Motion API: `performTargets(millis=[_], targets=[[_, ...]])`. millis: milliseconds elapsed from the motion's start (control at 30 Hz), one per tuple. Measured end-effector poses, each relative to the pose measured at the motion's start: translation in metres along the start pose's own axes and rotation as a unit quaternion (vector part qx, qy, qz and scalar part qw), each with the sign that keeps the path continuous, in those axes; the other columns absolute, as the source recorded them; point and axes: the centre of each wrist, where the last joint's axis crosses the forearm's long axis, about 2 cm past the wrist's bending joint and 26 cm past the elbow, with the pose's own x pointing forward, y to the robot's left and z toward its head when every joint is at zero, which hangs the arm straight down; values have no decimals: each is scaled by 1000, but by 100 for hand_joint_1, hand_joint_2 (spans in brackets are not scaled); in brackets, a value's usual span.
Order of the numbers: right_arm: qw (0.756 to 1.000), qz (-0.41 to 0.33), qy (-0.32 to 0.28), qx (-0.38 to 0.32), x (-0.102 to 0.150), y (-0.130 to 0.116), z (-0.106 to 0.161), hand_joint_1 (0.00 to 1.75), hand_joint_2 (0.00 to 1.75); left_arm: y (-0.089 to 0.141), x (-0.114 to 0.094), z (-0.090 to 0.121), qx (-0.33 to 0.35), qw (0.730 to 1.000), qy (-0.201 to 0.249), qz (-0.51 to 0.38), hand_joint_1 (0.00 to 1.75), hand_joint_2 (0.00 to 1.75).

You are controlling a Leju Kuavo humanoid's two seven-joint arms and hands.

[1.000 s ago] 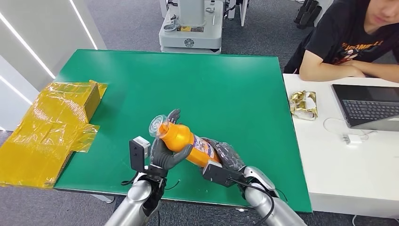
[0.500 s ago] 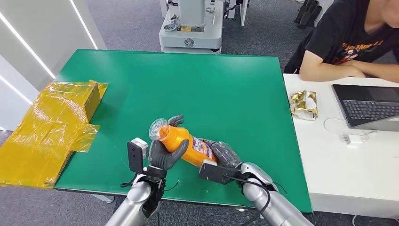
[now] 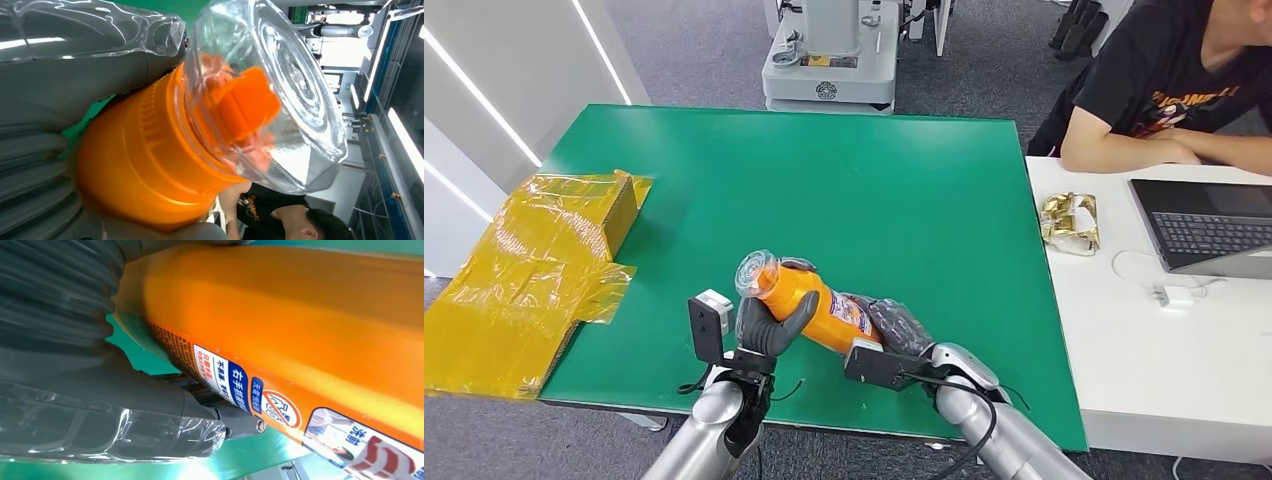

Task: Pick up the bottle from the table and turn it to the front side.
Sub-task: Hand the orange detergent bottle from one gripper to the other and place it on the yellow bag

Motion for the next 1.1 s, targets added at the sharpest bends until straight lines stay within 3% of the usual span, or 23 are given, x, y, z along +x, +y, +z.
performTargets(millis=[133, 167, 633, 833, 1100], targets=[[1000, -1, -3, -2, 1, 0, -1, 7, 175, 0, 0, 0, 7, 1000, -3, 2, 175, 175], [1000, 0, -5, -3, 2, 0, -2, 0, 175, 0, 0, 0, 8, 1000, -3, 2, 175, 175], [998, -3, -44, -49, 16, 5, -4, 0, 175, 1, 0, 1, 12, 1000, -3, 3, 175, 175], [983, 8, -51, -176, 33, 23, 11, 0, 175, 1, 0, 1, 20, 1000, -3, -2, 175, 175], [943, -63, -77, -317, 64, 55, 50, 0, 175, 2, 2, -1, 36, 999, -19, -10, 175, 175]])
